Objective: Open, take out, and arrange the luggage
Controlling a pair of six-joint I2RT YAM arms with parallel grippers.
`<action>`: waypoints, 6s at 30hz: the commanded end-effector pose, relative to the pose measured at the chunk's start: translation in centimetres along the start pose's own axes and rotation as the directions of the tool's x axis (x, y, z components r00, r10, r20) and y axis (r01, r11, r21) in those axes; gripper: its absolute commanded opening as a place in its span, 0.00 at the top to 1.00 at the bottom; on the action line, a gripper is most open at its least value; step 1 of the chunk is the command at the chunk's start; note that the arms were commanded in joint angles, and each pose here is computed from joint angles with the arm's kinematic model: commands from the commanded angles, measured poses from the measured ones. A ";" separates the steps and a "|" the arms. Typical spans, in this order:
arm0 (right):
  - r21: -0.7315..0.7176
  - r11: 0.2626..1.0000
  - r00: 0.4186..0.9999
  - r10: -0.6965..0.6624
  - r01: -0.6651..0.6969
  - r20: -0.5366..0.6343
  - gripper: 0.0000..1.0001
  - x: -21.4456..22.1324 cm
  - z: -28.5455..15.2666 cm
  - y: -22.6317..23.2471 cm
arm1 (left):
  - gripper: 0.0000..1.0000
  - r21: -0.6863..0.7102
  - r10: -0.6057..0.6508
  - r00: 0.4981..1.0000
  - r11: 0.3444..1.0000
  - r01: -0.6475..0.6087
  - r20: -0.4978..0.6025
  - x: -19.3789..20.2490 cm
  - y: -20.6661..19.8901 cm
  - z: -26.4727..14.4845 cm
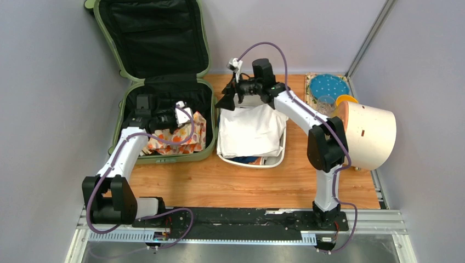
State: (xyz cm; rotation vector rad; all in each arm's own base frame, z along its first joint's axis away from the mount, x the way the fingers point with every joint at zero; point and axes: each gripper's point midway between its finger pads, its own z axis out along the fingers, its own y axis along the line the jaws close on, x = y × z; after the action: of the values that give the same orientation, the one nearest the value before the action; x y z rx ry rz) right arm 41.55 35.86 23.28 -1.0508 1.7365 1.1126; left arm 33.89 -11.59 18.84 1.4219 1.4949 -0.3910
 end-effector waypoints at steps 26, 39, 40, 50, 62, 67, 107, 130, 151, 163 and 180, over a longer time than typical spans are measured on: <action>-0.314 0.863 0.916 -0.396 0.396 0.070 0.56 3.4 11.4 7.3 | 1.00 0.012 0.260 0.960 0.965 -0.262 0.108 -3.0 -1.9 0.4; -0.298 0.753 0.802 -0.590 0.587 0.088 1.00 3.6 8.1 8.9 | 0.16 0.116 -0.027 0.981 0.992 0.050 -0.191 2.0 0.7 -4.9; -0.319 0.745 0.801 -0.593 0.586 0.087 1.00 3.9 7.9 9.3 | 0.16 0.104 -0.036 0.979 0.993 0.058 -0.201 2.6 1.0 -5.5; -0.404 0.520 0.615 -0.775 0.753 0.149 1.00 4.5 7.0 12.7 | 0.16 0.168 0.064 0.982 0.985 -0.034 -0.177 5.5 4.5 -4.6; -0.428 0.336 0.447 -0.874 0.839 0.191 1.00 5.2 6.4 14.4 | 0.16 0.421 0.264 0.963 0.881 -0.217 -0.055 6.3 3.2 -1.4; -0.457 0.254 0.381 -0.900 0.853 0.211 1.00 5.9 6.3 14.7 | 0.14 0.456 0.361 0.932 0.831 -0.317 -0.011 6.4 2.9 0.4; 0.099 0.690 0.694 -0.695 0.717 -0.190 1.00 -4.4 -17.6 10.9 | 1.00 0.162 0.142 0.985 0.974 -0.156 0.097 -19.7 -0.2 2.3; 0.380 0.847 0.909 -0.248 0.371 -0.335 1.00 3.9 -19.2 -1.0 | 0.95 0.276 -0.265 0.921 0.897 0.344 -0.286 -12.4 -4.3 14.8; 0.431 0.885 0.920 0.010 0.174 -0.392 0.35 5.6 -16.2 -7.5 | 0.18 -0.232 -0.661 0.734 0.747 0.623 -0.155 1.7 11.6 -0.5; 0.422 0.884 0.948 -0.066 0.201 -0.312 0.31 0.3 -16.3 -3.6 | 0.24 -0.528 -0.868 0.478 0.470 0.707 -0.133 13.7 11.9 -2.4; 0.222 0.974 0.855 0.086 0.035 -0.512 0.36 13.3 -10.5 -2.6 | 0.19 -0.139 -0.071 0.945 0.990 0.027 -0.320 14.4 9.0 0.0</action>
State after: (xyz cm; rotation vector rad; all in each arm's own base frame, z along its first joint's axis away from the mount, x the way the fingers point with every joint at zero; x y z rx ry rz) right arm 37.51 22.36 13.73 -1.2355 2.2498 0.6296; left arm 43.02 -0.30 8.88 1.1443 2.0710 -0.2116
